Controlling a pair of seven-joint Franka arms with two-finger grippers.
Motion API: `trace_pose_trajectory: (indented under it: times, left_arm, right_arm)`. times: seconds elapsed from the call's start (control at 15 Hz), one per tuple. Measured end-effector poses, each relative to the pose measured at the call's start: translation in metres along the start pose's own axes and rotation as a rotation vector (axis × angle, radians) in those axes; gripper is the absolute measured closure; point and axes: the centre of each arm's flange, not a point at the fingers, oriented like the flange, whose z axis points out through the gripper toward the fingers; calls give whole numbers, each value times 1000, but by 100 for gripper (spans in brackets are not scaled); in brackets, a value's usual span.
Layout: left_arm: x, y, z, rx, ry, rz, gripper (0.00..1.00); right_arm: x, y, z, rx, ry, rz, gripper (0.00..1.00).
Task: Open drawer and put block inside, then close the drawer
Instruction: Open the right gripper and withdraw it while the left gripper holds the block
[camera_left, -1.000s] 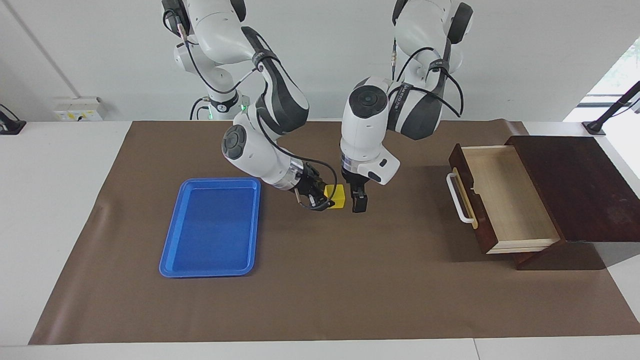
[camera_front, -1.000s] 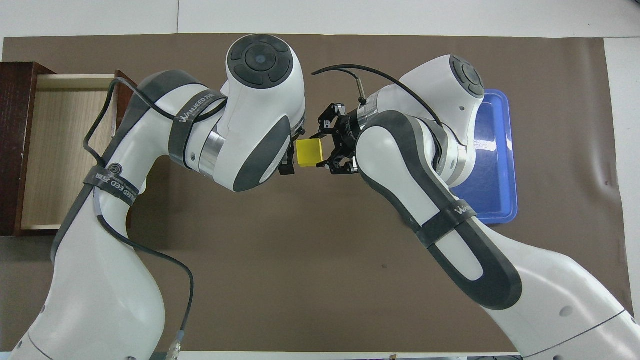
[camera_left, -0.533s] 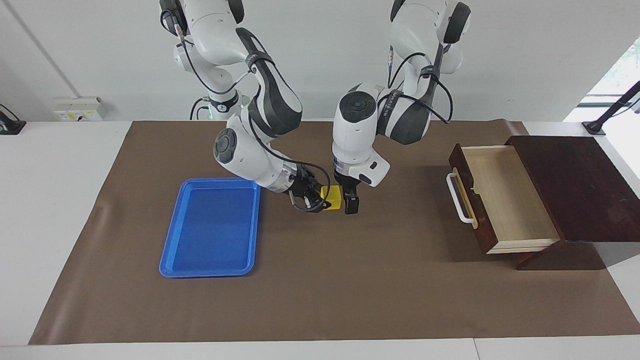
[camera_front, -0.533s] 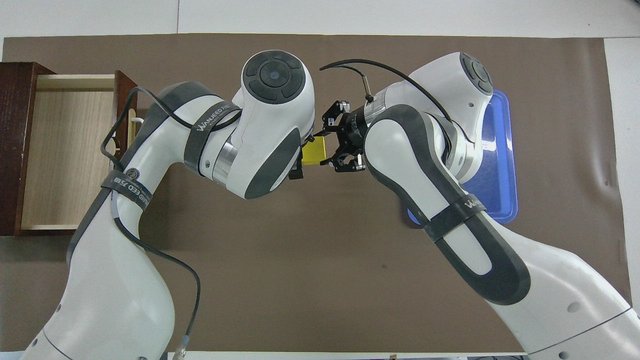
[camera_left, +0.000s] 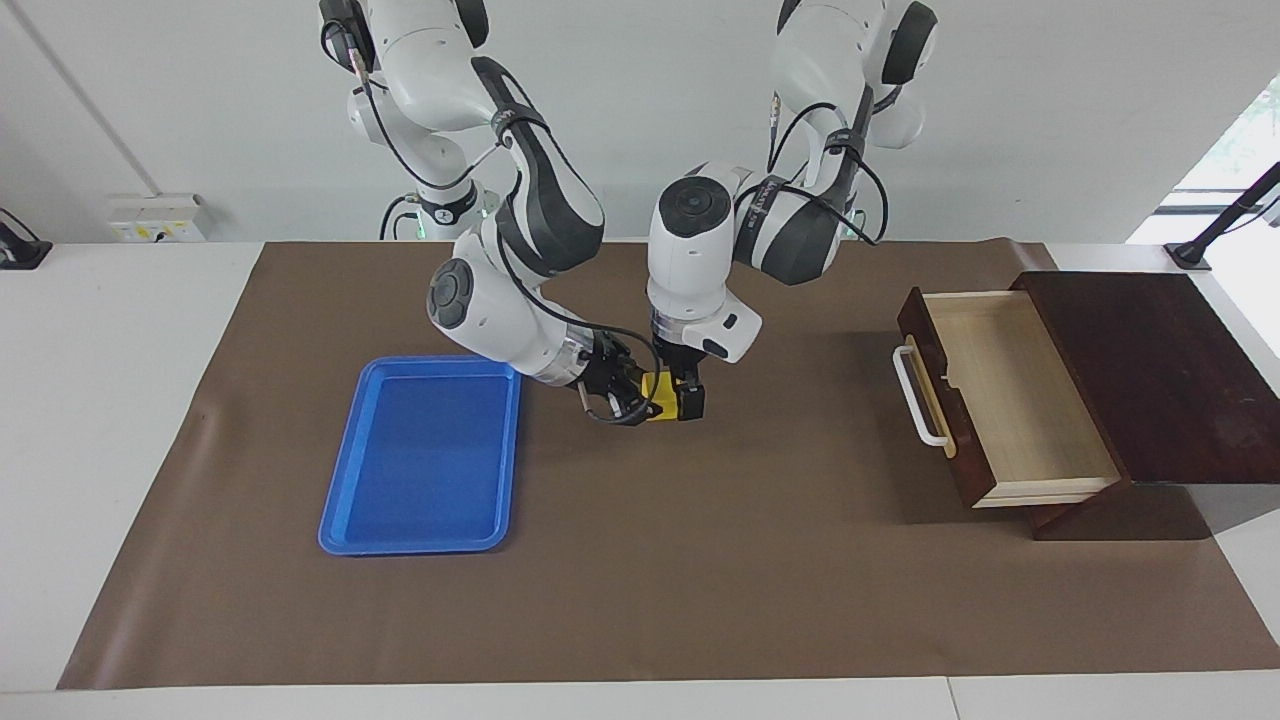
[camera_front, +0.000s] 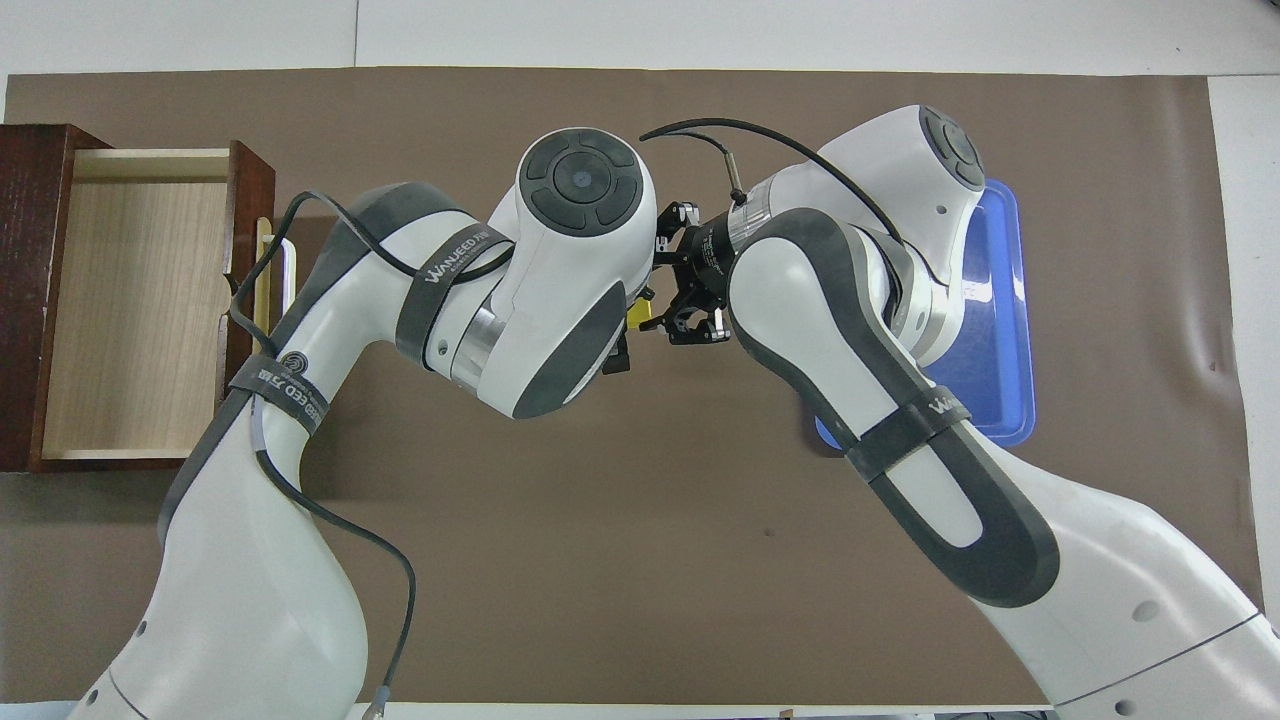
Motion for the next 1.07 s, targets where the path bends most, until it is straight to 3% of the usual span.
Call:
trace_pose_trajectory:
  times: [0.4, 0.47, 0.6, 0.67, 1.07]
  left_arm:
    - [-4, -4, -1, -11, -10, -2, 3]
    - [-5, -4, 0, -13, -12, -3, 9]
    - [-4, -2, 0, -22, -17, -5, 36]
    - [-3, -1, 1, -22, -17, -6, 44]
    - [-2, -1, 1, -23, -17, -7, 44]
  right_arm:
    - [1, 0, 1, 1, -1, 3, 43]
    - [2, 0, 1, 2, 0, 4, 43]
    - [3, 1, 4, -5, -1, 6, 43]
    - [3, 1, 4, -3, 0, 6, 43]
    - [3, 1, 4, -2, 0, 6, 43]
